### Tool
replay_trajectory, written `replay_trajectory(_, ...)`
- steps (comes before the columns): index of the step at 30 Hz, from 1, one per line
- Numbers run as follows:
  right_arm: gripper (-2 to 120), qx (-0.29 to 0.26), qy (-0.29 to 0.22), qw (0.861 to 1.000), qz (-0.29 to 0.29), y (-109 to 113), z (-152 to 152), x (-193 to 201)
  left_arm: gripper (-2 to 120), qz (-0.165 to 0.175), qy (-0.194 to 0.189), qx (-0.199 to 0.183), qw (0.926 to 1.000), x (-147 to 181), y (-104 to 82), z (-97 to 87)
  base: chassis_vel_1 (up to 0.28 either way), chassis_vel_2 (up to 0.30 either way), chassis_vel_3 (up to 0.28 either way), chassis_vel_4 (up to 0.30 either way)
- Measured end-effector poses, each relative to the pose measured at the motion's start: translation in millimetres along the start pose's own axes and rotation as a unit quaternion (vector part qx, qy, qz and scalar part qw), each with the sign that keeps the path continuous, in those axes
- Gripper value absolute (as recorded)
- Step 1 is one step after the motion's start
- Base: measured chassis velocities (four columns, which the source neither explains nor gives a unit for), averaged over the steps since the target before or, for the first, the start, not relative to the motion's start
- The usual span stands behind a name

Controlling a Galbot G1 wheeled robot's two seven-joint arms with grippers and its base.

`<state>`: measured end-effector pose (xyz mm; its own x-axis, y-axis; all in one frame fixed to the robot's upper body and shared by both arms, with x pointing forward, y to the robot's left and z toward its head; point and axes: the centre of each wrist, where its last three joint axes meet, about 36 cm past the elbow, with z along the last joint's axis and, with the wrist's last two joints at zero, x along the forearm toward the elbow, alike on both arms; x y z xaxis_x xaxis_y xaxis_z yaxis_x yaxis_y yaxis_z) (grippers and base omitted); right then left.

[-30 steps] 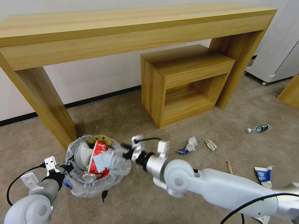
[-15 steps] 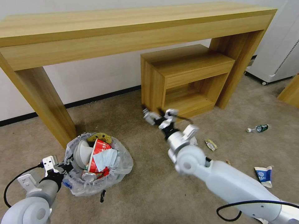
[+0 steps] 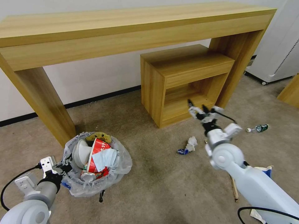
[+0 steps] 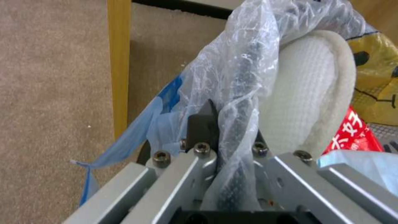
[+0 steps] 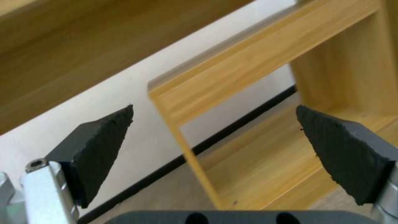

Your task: Pick up the trash bin and place the garbage on the floor into it.

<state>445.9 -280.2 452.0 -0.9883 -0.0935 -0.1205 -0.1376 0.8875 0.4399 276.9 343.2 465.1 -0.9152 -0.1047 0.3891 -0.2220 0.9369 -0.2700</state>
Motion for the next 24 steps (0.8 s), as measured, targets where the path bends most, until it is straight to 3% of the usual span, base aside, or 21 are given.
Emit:
replay_trajectory(6,100,0.014,-0.019,0.999,0.026,-13,3,14,1,0.003,0.0,-0.005,1.0,3,-2.2,-0.3,0.0,0.0,0.0,0.0)
replay_trajectory(17,100,0.064,-0.023,0.988,0.136,-39,-7,41,1,0.017,-0.002,-0.018,0.9997,4,-4.7,3.2,0.0,0.0,0.0,0.0)
replay_trajectory(24,100,0.099,-0.022,0.983,0.154,-50,0,53,1,0.018,-0.002,-0.026,0.9995,3,-4.3,1.4,0.0,0.0,0.0,0.0)
